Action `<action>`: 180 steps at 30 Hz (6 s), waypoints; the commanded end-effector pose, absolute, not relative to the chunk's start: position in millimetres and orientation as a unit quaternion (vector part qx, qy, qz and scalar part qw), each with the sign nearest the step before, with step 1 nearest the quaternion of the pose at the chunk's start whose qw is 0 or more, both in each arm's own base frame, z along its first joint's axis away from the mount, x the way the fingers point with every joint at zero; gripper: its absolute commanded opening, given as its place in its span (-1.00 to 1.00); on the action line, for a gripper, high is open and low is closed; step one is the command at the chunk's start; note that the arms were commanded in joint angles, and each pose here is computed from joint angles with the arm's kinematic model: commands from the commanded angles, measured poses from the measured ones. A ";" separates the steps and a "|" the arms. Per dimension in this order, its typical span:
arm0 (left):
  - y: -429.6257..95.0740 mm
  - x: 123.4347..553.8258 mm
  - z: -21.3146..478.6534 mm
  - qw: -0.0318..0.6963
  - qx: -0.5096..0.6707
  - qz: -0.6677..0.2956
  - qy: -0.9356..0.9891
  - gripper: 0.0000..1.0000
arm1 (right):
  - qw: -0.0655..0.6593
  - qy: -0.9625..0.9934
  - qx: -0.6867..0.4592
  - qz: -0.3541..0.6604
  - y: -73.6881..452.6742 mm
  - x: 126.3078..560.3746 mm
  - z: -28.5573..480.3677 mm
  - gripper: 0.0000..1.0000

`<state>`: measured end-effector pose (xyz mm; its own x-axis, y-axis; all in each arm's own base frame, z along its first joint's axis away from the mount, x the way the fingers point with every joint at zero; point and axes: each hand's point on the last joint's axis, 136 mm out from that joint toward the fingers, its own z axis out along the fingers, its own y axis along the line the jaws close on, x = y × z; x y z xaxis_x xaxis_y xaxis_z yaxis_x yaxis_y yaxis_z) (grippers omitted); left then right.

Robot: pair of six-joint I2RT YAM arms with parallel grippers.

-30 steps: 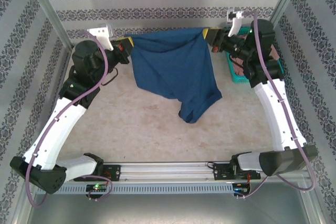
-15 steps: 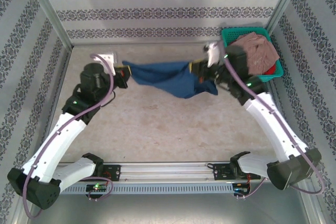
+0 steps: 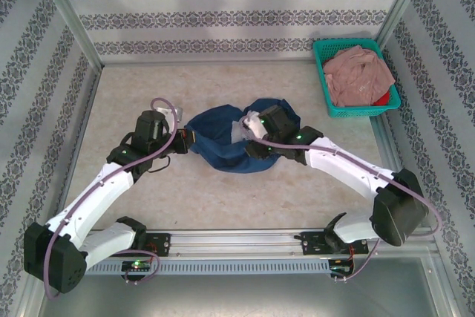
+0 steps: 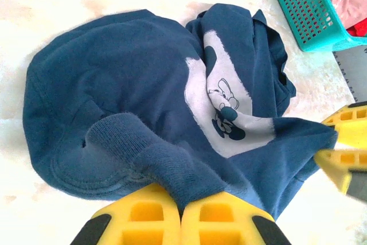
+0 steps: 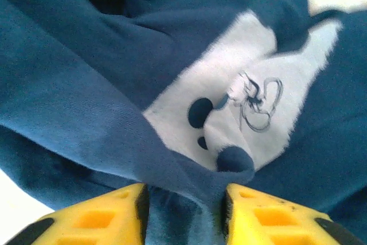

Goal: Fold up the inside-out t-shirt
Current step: Flatten out the T-shirt at the center of the table, then adjust the T-shirt at the center of the table.

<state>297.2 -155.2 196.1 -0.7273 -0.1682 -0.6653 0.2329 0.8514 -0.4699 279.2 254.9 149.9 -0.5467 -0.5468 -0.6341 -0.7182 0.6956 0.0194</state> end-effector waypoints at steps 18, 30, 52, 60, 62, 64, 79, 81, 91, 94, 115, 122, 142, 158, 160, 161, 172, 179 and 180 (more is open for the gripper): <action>-157.5 304.7 222.0 0.388 0.020 -0.285 0.876 -1.00 | 0.296 0.764 -0.549 0.163 337.8 282.7 131.6 0.17; -99.9 310.7 167.2 0.354 -0.047 -0.100 0.929 -0.26 | 0.249 0.808 -0.232 0.482 316.0 300.1 219.1 -1.00; -277.1 325.1 143.7 0.382 0.176 -0.274 0.865 -0.26 | 0.186 0.807 -0.120 0.548 294.5 332.2 223.3 -1.00; -268.8 355.5 143.5 0.398 0.161 -0.251 0.867 -0.32 | 0.186 0.807 -0.124 0.547 292.3 330.1 224.6 -1.00; -268.6 359.5 145.8 0.400 0.163 -0.250 0.867 -0.32 | 0.184 0.807 -0.124 0.547 292.3 330.0 223.6 -1.00; -271.2 362.2 149.6 0.404 0.168 -0.254 0.862 -0.29 | 0.184 0.808 -0.124 0.546 291.9 330.2 222.9 -1.00; -290.6 310.5 208.9 0.354 0.224 -0.380 0.825 -1.00 | 0.269 0.885 -0.121 0.359 248.1 366.7 207.1 -0.94; -285.4 297.6 226.8 0.345 0.208 -0.410 0.819 -1.00 | 0.291 0.904 -0.148 0.276 239.8 370.5 202.7 -0.80; -258.3 294.9 257.4 0.338 0.097 -0.431 0.831 -1.00 | 0.402 0.841 -0.270 0.240 238.7 286.5 232.3 -0.13; -259.0 294.8 256.9 0.331 0.093 -0.433 0.833 -1.00 | 0.408 0.803 -0.330 0.283 268.2 253.0 229.3 0.05; -214.2 299.0 219.1 0.364 0.043 -0.309 0.877 -0.05 | 0.302 0.775 -0.163 0.531 299.1 285.5 254.8 -1.00; -241.6 282.8 196.4 0.309 0.029 -0.385 0.869 0.07 | 0.293 0.774 -0.128 0.546 294.0 295.9 256.4 -1.00; -225.8 293.8 186.4 0.366 0.116 -0.301 0.873 0.05 | 0.207 0.749 -0.132 0.616 285.2 282.5 260.5 -1.00; -280.0 299.1 219.4 0.387 0.237 -0.326 0.830 -0.09 | 0.205 0.757 -0.133 0.606 284.7 284.3 256.9 -1.00; -285.5 301.9 219.4 0.384 0.239 -0.333 0.827 -0.30 | 0.207 0.757 -0.139 0.604 283.6 282.6 257.4 -1.00; -287.6 303.0 219.7 0.380 0.238 -0.338 0.827 -0.44 | 0.208 0.759 -0.141 0.600 282.3 282.4 256.6 -1.00; -277.4 277.0 288.5 0.283 0.171 -0.531 0.780 -1.00 | 0.296 0.840 -0.200 0.408 245.6 295.4 233.5 -0.88; -264.6 281.8 294.2 0.254 0.131 -0.563 0.775 -1.00 | 0.375 0.874 -0.216 0.219 219.2 301.4 236.3 -0.38; -264.9 282.2 294.0 0.254 0.132 -0.563 0.775 -1.00 | 0.393 0.865 -0.236 0.204 220.8 294.9 242.0 -0.35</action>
